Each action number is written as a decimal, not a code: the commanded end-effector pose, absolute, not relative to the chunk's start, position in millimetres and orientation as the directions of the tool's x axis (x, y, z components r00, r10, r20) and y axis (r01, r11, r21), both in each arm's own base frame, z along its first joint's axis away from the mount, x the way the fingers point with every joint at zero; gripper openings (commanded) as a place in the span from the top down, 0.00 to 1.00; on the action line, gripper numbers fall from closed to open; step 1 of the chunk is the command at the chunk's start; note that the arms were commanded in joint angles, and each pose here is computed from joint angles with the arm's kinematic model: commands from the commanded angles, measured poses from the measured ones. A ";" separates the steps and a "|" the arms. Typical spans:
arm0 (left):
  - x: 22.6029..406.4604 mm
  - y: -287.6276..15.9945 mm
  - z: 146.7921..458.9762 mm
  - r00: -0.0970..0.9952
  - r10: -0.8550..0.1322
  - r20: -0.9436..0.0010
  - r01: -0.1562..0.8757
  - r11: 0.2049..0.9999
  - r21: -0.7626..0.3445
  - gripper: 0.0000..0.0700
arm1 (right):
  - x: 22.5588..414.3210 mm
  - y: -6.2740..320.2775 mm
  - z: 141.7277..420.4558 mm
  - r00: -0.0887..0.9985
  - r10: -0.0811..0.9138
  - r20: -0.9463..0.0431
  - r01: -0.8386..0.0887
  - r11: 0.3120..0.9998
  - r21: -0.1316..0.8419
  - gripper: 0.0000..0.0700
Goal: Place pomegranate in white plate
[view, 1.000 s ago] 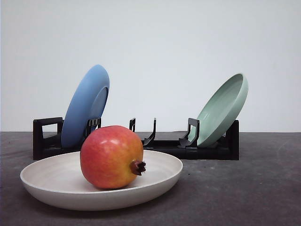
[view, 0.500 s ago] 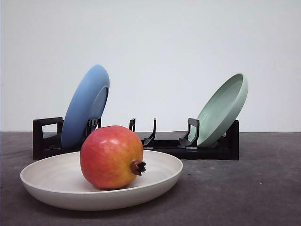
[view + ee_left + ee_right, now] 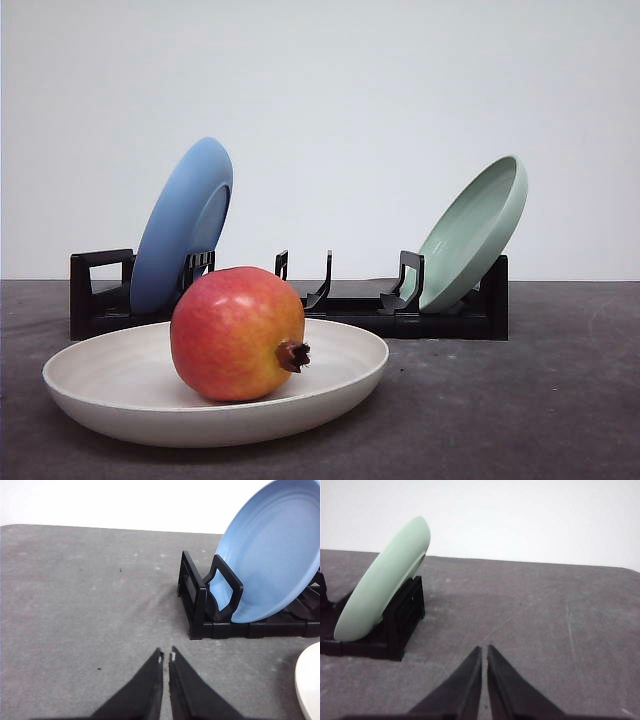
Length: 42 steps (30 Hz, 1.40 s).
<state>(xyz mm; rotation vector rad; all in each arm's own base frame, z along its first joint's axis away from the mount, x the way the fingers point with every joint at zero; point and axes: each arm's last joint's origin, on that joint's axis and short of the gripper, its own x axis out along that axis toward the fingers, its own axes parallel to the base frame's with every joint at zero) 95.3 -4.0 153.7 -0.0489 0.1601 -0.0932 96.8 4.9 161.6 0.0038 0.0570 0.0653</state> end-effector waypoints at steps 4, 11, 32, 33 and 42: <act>95.9 -4.2 151.9 0.984 -0.098 -0.150 0.092 0.995 -0.046 1.00 | 97.0 4.7 159.4 0.996 0.061 -0.068 -0.061 0.998 0.016 0.98; 95.9 -4.2 151.9 0.984 -0.098 -0.150 0.092 0.995 -0.046 1.00 | 97.0 5.0 160.3 0.996 0.071 -0.058 -0.070 0.997 0.016 0.98; 95.9 -4.2 151.9 0.984 -0.098 -0.150 0.092 0.995 -0.046 1.00 | 97.2 4.9 168.4 0.997 0.068 0.025 -0.069 0.998 0.014 0.98; 95.9 -4.2 151.9 0.984 -0.098 -0.150 0.092 0.995 -0.046 1.00 | 97.2 4.9 168.6 0.997 0.068 0.028 -0.069 0.998 0.014 0.98; 95.9 -4.2 151.9 0.984 -0.098 -0.150 0.092 0.995 -0.046 1.00 | 97.2 4.9 168.7 0.997 0.068 0.028 -0.069 0.998 0.014 0.98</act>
